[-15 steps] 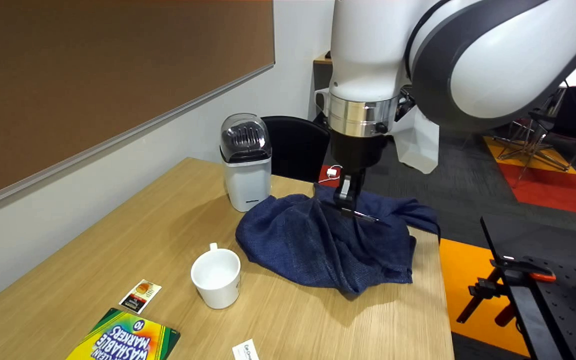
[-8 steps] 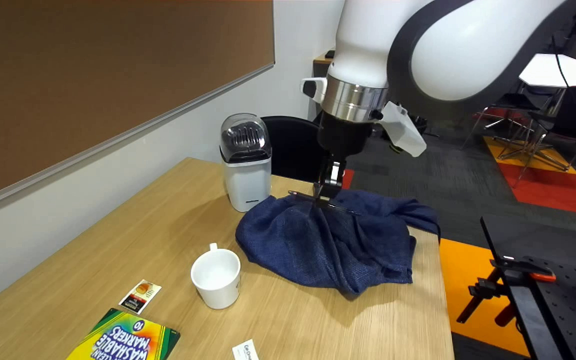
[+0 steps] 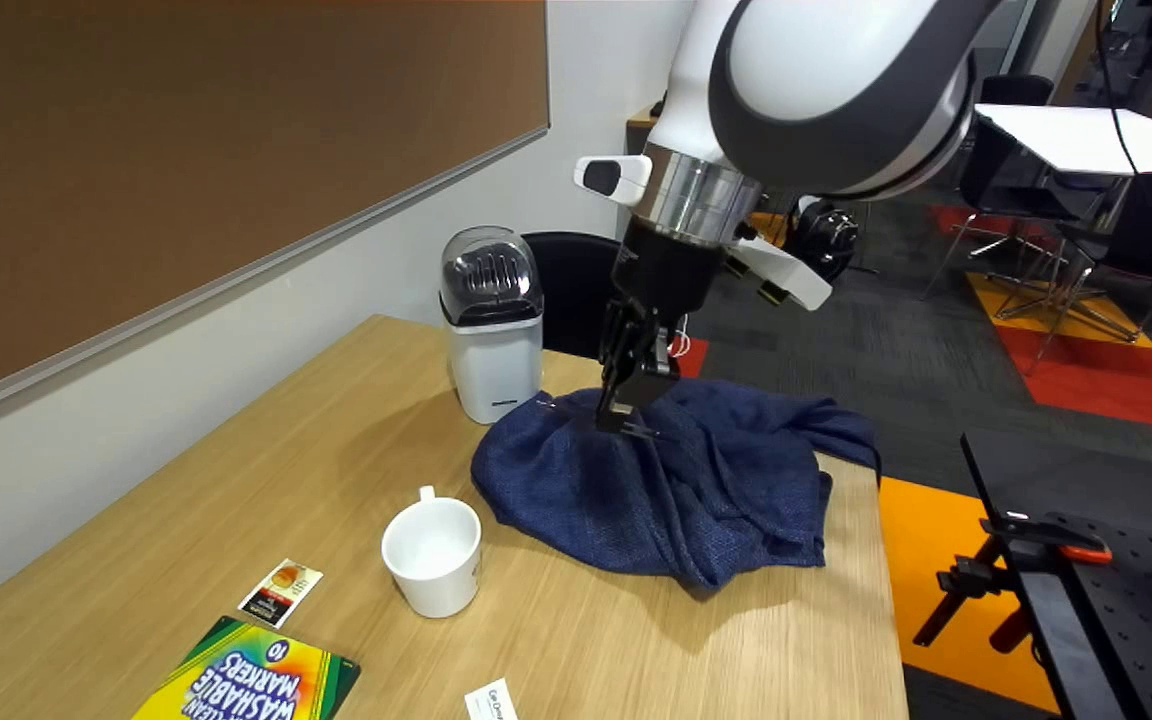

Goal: Put the pen into the mug.

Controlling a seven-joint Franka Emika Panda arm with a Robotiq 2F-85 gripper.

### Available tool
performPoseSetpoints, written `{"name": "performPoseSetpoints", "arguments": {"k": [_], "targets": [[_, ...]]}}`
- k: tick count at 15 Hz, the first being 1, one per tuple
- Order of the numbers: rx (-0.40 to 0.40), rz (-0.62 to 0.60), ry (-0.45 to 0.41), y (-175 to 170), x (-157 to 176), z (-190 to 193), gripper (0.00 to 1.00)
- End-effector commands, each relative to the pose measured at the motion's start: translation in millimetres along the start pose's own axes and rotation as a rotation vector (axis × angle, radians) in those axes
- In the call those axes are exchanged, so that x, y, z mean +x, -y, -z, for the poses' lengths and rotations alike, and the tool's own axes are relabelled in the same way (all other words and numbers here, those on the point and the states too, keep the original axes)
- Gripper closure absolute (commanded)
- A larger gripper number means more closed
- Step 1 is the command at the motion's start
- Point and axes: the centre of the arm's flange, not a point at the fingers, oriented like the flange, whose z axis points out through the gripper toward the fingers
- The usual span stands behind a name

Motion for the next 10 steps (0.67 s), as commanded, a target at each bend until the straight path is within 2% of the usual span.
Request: {"name": "performPoseSetpoints", "arguments": {"k": [1,10], "targets": [[0.05,0.088,-0.093,-15.2,-4.4,-5.6,0.97],[0.084,0.227,-0.265,-19.0,-4.3,-20.2,0.97]]}}
